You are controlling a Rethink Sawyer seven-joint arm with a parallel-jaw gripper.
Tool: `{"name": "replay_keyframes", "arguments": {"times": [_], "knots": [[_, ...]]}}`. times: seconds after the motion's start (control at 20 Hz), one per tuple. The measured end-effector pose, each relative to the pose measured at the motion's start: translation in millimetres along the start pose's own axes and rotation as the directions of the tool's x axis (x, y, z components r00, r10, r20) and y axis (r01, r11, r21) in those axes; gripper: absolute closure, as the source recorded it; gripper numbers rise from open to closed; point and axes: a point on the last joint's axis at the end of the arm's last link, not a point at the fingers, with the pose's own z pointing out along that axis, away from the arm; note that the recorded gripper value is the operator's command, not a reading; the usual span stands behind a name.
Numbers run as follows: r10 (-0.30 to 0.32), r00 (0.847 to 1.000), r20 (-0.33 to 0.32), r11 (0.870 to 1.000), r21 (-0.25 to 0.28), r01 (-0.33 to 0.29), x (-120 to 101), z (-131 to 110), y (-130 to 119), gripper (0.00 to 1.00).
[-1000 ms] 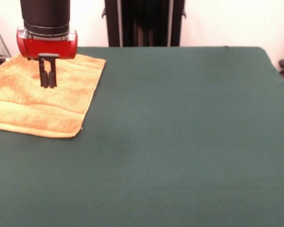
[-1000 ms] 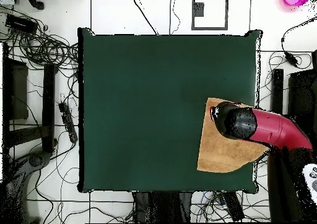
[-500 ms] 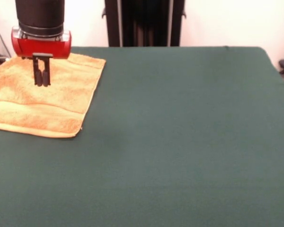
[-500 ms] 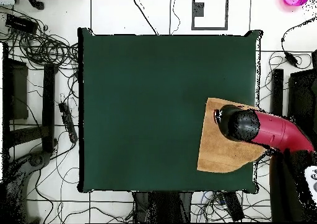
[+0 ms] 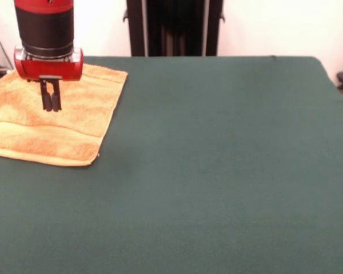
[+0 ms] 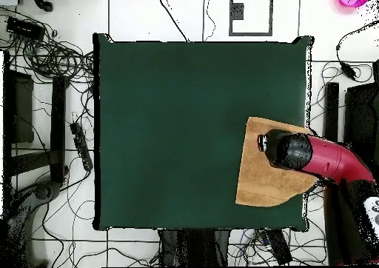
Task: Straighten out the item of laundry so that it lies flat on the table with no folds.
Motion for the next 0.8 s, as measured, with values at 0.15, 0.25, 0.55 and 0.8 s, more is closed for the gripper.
{"name": "replay_keyframes", "arguments": {"times": [0.15,0.25,0.55,0.8], "knots": [[0.032,0.999,-0.005,0.999,-0.019,-0.032,8,8,-11,1.00],[0.041,0.999,-0.006,0.999,-0.024,-0.041,10,11,-14,1.00],[0.084,0.996,-0.009,0.995,-0.057,-0.084,22,22,-29,1.00],[0.115,0.993,0.003,0.988,-0.108,-0.114,25,33,-33,1.00]]}}
